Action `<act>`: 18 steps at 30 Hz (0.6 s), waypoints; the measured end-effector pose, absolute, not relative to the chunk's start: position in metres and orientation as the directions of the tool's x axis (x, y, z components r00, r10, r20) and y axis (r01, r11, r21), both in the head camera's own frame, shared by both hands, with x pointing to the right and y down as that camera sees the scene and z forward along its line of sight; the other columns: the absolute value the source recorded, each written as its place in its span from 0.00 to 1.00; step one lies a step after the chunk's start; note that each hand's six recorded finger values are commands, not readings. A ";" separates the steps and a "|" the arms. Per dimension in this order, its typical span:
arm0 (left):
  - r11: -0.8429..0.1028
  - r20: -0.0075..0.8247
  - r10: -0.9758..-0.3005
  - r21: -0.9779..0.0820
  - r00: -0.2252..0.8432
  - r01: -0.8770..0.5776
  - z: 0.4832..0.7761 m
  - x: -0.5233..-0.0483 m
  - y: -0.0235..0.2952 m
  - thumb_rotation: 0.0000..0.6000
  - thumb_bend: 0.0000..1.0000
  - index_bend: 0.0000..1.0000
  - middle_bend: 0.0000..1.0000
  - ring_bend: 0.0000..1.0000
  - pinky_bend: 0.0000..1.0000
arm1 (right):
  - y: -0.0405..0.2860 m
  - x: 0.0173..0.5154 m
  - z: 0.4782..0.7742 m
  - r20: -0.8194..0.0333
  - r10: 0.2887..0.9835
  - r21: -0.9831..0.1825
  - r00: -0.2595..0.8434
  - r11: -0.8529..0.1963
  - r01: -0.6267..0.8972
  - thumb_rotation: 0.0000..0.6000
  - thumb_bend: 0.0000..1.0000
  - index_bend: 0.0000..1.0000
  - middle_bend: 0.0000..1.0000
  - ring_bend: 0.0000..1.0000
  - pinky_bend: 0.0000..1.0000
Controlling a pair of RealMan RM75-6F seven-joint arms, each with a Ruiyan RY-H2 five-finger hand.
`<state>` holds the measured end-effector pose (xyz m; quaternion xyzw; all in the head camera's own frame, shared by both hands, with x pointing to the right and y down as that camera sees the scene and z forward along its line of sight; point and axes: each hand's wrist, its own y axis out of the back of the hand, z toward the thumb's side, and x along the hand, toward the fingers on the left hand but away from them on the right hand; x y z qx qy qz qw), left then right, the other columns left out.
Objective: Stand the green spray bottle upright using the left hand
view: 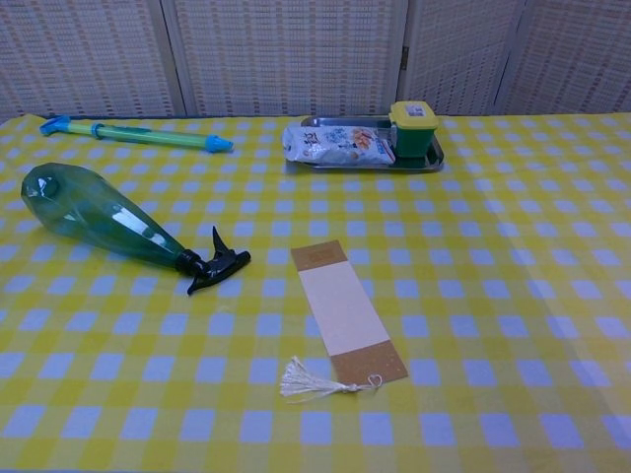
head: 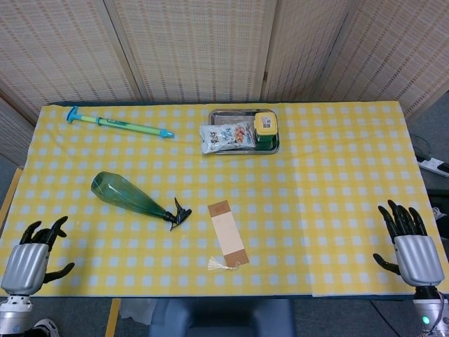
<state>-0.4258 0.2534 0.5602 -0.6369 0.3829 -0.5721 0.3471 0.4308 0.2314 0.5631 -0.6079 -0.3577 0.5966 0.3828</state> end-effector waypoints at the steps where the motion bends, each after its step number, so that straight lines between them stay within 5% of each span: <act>1: -0.463 0.458 -0.886 -0.881 0.070 -0.101 0.560 -0.423 0.253 1.00 0.19 0.12 0.94 0.81 0.76 | 0.232 0.431 0.562 -0.453 0.891 -0.892 0.032 -0.452 -0.019 1.00 0.20 0.00 0.00 0.00 0.00; 6: -0.490 0.471 -0.871 -0.853 0.143 -0.180 0.567 -0.410 0.251 1.00 0.21 0.20 1.00 1.00 0.99 | 0.233 0.431 0.564 -0.473 0.881 -0.881 0.036 -0.472 -0.015 1.00 0.20 0.00 0.00 0.00 0.00; 18: -0.457 0.404 -0.865 -0.880 0.298 -0.131 0.570 -0.358 0.228 1.00 0.24 0.38 1.00 1.00 1.00 | 0.232 0.432 0.564 -0.488 0.872 -0.873 0.037 -0.488 -0.007 1.00 0.20 0.00 0.00 0.00 0.00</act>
